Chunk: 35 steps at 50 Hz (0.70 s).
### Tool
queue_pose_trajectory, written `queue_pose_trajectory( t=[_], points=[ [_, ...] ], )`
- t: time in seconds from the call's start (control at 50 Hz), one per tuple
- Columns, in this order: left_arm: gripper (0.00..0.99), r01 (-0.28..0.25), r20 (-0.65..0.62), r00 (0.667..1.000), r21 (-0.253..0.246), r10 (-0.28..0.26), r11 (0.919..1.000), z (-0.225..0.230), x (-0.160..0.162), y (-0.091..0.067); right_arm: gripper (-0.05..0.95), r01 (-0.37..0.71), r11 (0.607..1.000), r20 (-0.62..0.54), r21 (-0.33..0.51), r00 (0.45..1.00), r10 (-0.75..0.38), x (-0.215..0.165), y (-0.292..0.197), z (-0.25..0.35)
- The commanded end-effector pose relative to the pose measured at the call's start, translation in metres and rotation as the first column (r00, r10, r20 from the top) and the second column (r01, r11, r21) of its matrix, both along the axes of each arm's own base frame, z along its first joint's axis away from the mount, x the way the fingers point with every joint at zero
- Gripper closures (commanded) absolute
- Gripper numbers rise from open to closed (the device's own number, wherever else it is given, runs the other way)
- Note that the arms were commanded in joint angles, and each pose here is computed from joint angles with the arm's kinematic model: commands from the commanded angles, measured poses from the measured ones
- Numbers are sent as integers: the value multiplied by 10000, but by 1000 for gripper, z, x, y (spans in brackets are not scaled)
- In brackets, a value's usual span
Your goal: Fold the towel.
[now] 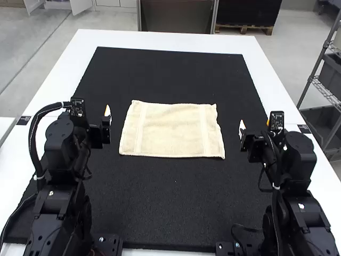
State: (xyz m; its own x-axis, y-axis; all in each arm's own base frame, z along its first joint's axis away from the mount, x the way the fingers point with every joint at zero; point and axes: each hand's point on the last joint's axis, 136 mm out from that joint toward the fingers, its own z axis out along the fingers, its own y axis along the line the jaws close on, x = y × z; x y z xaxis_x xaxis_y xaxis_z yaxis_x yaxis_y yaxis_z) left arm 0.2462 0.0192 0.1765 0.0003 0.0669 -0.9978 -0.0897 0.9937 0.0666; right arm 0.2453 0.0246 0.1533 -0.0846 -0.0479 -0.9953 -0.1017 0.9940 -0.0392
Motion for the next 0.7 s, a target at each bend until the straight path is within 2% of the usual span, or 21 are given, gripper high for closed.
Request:
queue_pose_trajectory(
  t=[0.0,0.68],
  points=[
    [36,-13,23,10000,411,12,9992,0,0,-1,-18,67,9999,-58,-135,10000,-67,0,-2,-3],
    [36,-77,100,9999,414,73,9991,2,0,1,-18,53,9999,-44,-118,10000,-53,0,-2,-3]
  ],
)
